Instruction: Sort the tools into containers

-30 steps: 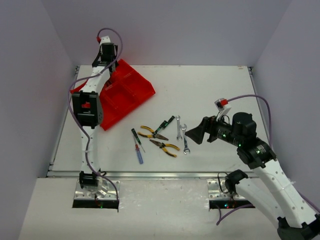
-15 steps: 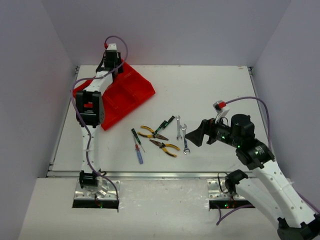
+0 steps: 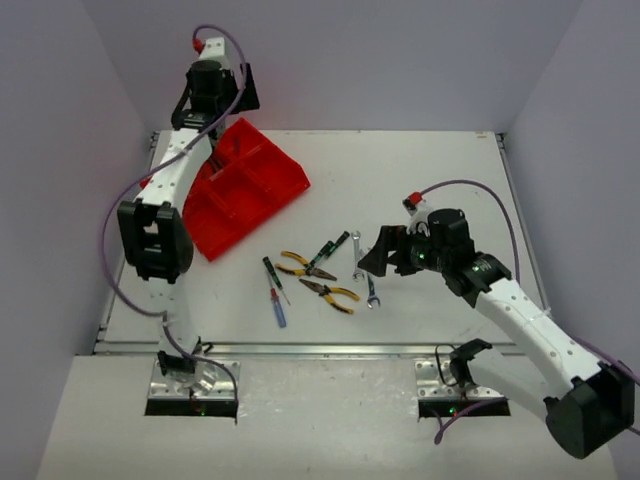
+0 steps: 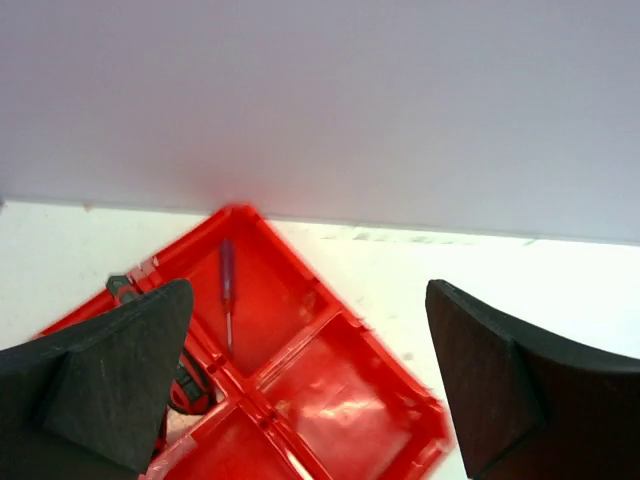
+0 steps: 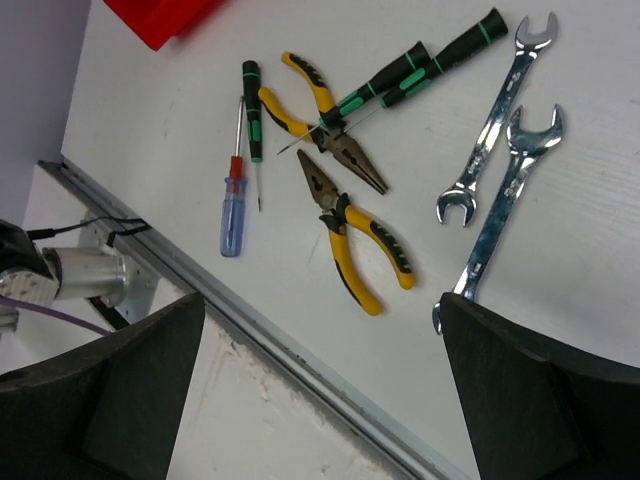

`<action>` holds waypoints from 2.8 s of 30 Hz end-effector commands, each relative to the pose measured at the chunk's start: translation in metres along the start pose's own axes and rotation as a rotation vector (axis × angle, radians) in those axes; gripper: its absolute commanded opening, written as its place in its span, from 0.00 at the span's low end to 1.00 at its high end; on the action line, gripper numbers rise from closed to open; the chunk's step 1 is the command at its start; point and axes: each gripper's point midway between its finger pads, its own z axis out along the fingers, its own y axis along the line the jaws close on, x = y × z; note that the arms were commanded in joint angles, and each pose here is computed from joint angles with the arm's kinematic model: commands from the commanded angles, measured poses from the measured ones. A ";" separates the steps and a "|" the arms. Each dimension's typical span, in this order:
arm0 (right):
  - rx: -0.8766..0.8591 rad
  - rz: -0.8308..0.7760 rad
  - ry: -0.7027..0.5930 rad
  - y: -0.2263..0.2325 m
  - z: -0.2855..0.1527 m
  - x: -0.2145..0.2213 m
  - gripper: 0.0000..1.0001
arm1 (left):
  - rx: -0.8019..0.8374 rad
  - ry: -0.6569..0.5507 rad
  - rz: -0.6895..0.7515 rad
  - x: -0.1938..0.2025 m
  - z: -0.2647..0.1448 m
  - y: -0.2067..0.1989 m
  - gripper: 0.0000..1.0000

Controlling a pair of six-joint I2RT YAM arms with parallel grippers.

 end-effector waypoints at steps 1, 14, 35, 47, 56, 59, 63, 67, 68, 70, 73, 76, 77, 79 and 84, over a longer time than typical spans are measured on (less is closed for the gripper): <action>-0.135 -0.010 -0.050 0.058 0.027 -0.027 0.99 | 0.073 -0.171 -0.177 -0.104 -0.149 -0.015 1.00; 0.344 -0.317 0.177 0.096 0.149 0.041 0.93 | -0.063 -0.153 -0.325 0.079 -0.350 0.066 1.00; 0.504 -0.362 0.425 0.071 0.206 0.163 0.36 | -0.053 -0.210 -0.339 0.097 -0.372 0.073 1.00; 0.464 -0.355 0.289 0.084 0.163 0.130 0.11 | -0.028 -0.176 -0.324 0.102 -0.365 0.067 1.00; 0.299 -0.398 0.189 0.111 0.117 0.094 0.00 | 0.003 -0.093 -0.301 0.112 -0.348 0.057 1.00; 0.255 -0.433 0.164 0.119 0.108 0.081 0.00 | 0.011 -0.074 -0.296 0.115 -0.344 0.054 1.00; 0.227 -0.439 0.160 0.119 0.100 0.071 0.00 | 0.069 -0.049 -0.283 0.117 -0.342 0.043 1.00; 0.040 -0.446 0.064 0.150 0.083 0.049 0.00 | 0.286 0.036 -0.325 0.124 -0.342 0.001 1.00; -0.008 -0.447 0.031 0.157 0.079 0.042 0.00 | 0.392 0.062 -0.360 0.127 -0.343 -0.018 1.00; -0.085 -0.440 -0.006 0.167 0.074 0.035 0.00 | 0.646 0.208 -0.462 0.158 -0.355 -0.058 1.00; -0.199 -0.435 -0.064 0.184 0.055 0.023 0.00 | 0.874 0.212 -0.579 0.157 -0.369 -0.086 1.00; -0.273 -0.431 -0.099 0.195 0.044 0.016 0.00 | 0.902 0.229 -0.610 0.173 -0.367 -0.090 1.00; -0.288 -0.436 -0.098 0.199 0.043 0.015 0.00 | 0.931 0.223 -0.610 0.171 -0.371 -0.095 1.00; -0.310 -0.447 -0.089 0.204 0.041 0.016 0.00 | 0.998 0.214 -0.610 0.168 -0.379 -0.106 1.00; -0.384 -0.455 -0.060 0.217 0.039 0.021 0.00 | 1.092 0.188 -0.598 0.163 -0.391 -0.122 0.95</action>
